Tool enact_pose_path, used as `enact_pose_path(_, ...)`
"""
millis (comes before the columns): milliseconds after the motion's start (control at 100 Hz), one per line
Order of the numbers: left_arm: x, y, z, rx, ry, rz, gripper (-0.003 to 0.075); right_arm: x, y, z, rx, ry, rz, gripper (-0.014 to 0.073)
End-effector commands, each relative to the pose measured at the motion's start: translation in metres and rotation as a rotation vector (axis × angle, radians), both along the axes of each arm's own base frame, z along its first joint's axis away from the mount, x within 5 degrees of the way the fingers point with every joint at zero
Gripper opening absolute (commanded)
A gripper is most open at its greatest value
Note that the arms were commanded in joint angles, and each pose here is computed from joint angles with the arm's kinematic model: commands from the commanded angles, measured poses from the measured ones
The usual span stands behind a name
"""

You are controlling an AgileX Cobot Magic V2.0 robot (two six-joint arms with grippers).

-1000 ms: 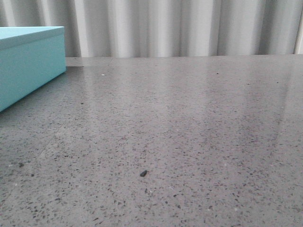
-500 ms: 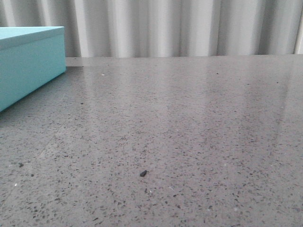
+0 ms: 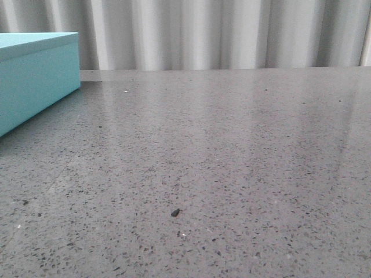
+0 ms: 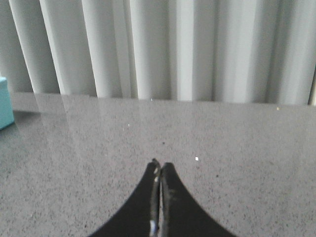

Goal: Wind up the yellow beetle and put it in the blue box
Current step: 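Raise the left gripper up out of the box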

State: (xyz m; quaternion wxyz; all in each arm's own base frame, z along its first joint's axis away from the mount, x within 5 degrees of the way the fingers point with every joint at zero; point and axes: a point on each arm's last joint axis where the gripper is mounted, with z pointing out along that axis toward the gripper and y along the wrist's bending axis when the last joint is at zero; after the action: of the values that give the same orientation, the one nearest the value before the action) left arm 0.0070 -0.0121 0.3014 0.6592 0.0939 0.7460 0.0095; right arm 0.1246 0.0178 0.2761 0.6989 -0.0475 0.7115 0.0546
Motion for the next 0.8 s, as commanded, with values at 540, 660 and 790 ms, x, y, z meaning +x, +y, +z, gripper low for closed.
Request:
enact_pose_path(540,-0.002,0.0,0.014,-0.034,-0.103,0.004,-0.0021,-0.023,0.006,0.012,-0.239,-0.183,0.077,-0.0061)
enact_pose_path(660,-0.002,0.0,0.014,-0.034,-0.103,0.004,-0.0021,-0.03,0.004,0.007,-0.237,-0.2,0.074,-0.0061)
enact_pose_path(790,-0.002,0.0,0.014,-0.034,-0.103,0.004,-0.0021,-0.036,0.003,0.001,-0.236,-0.211,0.073,-0.0061)
